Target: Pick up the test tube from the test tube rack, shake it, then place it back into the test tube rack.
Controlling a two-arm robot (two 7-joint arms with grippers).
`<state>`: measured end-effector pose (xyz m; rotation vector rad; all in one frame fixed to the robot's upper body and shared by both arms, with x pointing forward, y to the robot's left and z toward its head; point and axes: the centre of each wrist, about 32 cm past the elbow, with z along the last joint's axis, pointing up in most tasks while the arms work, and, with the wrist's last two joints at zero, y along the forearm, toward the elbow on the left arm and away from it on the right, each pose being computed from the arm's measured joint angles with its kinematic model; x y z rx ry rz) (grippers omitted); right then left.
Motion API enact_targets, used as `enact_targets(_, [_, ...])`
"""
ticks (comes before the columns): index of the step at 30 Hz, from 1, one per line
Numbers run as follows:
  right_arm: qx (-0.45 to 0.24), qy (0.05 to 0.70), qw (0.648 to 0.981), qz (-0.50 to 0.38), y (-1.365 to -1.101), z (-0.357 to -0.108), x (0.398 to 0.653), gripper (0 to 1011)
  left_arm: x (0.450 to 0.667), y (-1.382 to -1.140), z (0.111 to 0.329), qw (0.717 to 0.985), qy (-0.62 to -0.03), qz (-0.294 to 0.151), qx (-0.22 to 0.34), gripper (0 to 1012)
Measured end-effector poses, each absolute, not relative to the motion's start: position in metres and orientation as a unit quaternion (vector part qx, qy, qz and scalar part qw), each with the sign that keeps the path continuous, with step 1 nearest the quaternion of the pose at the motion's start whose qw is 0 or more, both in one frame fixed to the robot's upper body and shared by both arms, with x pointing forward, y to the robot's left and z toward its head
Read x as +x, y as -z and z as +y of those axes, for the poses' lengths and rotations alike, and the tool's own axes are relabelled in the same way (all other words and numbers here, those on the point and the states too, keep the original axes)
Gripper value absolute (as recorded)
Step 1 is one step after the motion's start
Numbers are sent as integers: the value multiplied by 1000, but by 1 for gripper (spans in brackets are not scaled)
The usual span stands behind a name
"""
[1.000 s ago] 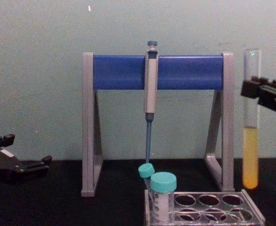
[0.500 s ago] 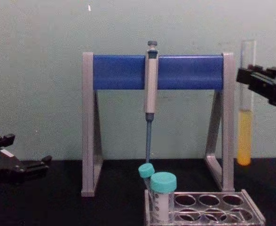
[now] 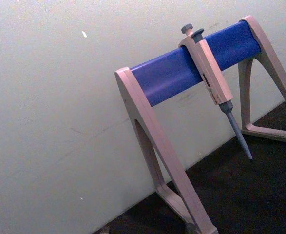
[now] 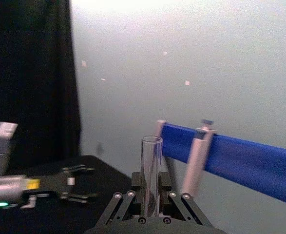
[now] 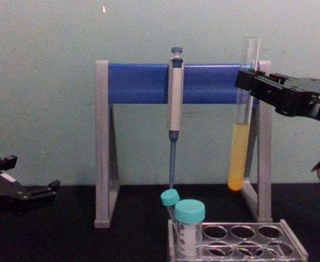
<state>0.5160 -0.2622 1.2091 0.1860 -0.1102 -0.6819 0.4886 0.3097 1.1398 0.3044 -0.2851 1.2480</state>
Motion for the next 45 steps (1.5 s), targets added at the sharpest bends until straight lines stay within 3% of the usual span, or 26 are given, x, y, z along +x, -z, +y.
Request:
enact_targets(10, [83,287,954,-27,-1206,-276,498,229,489,-1140,310,791,-580,-132,141,1001])
enact_targets(21, [21,345,937,-56,-1220,-298,475,229,489,-1140,310,791,-580,-132,141,1001])
enact_targets(29, [-21,398,911,-103,-1230,-282,483,229,489,-1140,310,791,-580,-132,141,1001])
enact_targets(38, [27,401,911,-96,-1223,-265,500,228,489,-1140,310,791,-580,-132,142,1001])
enact_targets(45, [69,364,926,-67,-1216,-259,508,228,489,-1140,310,791,-580,-132,141,1001])
